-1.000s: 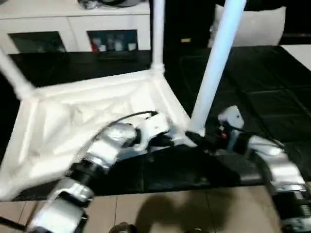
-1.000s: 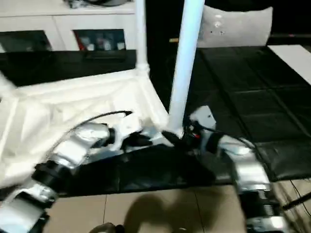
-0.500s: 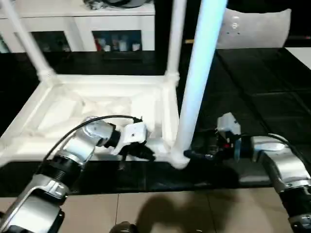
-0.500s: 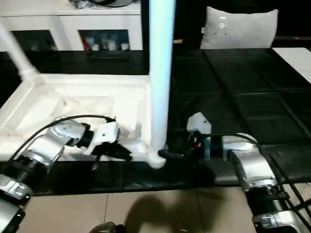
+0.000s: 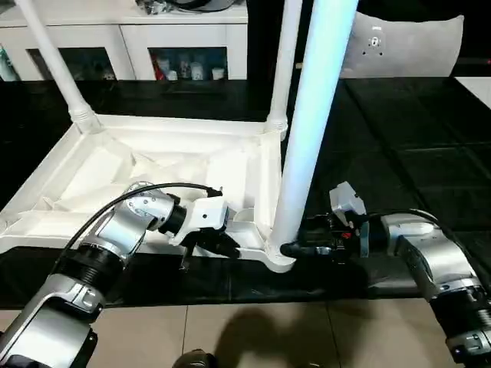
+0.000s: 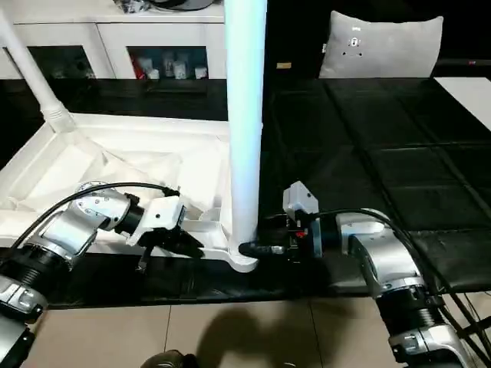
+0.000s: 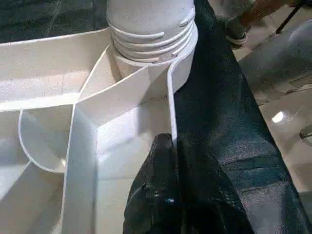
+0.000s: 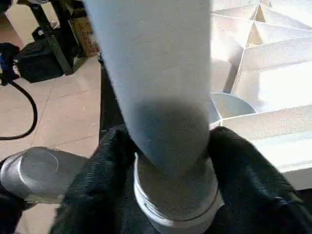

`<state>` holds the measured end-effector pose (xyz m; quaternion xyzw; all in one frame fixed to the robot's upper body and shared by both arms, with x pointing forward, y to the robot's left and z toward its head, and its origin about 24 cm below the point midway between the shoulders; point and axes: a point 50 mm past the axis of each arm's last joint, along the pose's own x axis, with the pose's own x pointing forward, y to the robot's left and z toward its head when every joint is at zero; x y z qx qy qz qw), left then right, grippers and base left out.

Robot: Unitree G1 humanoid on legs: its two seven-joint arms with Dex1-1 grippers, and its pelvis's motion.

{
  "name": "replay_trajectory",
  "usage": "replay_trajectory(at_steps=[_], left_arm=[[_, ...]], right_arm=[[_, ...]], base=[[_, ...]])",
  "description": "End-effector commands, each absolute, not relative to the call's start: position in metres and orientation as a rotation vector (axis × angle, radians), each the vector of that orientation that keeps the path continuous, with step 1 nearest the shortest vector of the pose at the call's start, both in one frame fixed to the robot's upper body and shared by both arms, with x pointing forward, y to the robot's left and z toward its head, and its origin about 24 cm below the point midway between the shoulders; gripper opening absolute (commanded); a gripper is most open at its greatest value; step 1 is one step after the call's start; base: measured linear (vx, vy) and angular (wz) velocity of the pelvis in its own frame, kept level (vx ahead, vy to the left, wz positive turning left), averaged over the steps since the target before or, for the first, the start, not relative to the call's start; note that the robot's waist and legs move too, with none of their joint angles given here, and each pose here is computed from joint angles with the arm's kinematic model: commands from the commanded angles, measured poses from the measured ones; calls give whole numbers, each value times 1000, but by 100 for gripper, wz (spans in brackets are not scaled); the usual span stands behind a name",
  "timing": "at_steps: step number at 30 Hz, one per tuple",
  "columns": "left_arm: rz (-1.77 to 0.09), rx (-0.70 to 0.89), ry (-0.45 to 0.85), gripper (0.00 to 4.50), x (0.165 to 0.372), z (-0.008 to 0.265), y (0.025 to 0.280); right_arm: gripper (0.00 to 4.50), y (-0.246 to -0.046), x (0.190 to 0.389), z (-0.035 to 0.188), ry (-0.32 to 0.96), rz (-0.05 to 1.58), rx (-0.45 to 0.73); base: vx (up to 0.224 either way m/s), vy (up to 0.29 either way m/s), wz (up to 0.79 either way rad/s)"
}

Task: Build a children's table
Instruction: Rotate leg to tighten

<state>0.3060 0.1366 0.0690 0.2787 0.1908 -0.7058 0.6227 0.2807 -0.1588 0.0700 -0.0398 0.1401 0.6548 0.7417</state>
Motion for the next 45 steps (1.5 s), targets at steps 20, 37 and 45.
replay_trajectory(at_steps=[20, 37, 45], left_arm=[[-1371, 408, 396, 0, 316, 71, 105], [-918, 313, 308, 0, 352, 93, 46], [-1046, 389, 311, 0, 344, 83, 66]], right_arm=[[192, -140, 278, 50, 283, 1178, -7], [262, -111, 337, 51, 230, 475, 104], [331, -145, 330, 63, 131, 596, 3]], base=[[0, 0, 0], [9, -1, 0], [0, 0, 0]])
